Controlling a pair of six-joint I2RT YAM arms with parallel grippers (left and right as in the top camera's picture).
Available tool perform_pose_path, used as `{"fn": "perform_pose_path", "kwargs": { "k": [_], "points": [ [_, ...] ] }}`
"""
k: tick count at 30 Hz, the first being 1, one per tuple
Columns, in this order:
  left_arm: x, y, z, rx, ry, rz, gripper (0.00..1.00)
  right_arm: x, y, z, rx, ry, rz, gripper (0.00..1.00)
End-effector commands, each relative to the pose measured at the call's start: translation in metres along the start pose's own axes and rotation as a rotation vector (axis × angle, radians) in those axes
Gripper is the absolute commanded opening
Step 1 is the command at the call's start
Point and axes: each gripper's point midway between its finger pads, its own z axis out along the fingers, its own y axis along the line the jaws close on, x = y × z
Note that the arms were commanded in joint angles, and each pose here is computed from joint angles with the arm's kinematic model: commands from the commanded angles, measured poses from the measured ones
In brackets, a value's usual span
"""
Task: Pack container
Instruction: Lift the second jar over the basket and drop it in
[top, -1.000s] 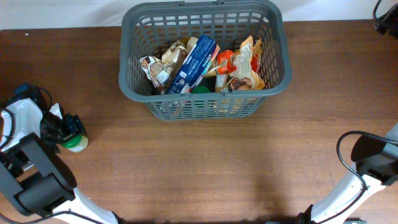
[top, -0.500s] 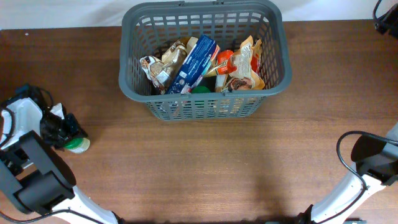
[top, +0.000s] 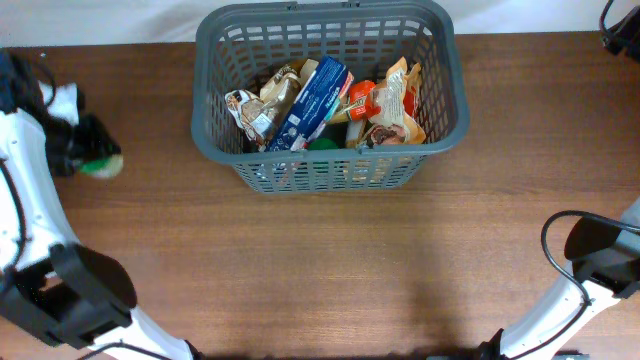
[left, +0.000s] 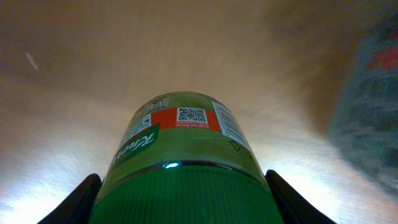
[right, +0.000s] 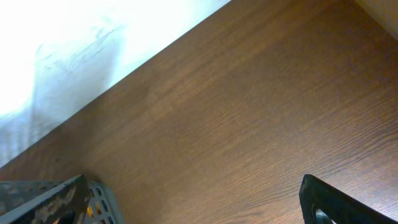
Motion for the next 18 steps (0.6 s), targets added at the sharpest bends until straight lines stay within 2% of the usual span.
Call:
{"fn": "perform_pose_path", "kwargs": {
  "k": [1,6,10,14,18],
  "points": [
    [-0.028,-0.051,-0.096,0.012,-0.278,0.204,0.02,0.001,0.001,0.003,-0.008,0.007,0.008,0.99],
    [-0.041,-0.122,-0.179,0.029,-0.548,0.467,0.02,0.001,0.001,0.003,-0.008,0.007,0.008,0.99],
    [-0.036,-0.179,-0.217,0.052,-0.691,0.720,0.02,0.001,0.001,0.003,-0.008,0.007,0.008,0.99],
    [-0.017,-0.243,-0.218,0.100,-0.730,0.997,0.02,0.001,0.001,0.003,-0.008,0.007,0.008,0.99],
    [0.010,-0.294,-0.186,0.154,-0.646,1.241,0.02,0.001,0.001,0.003,-0.008,0.007,0.008,0.99]
  ]
}}
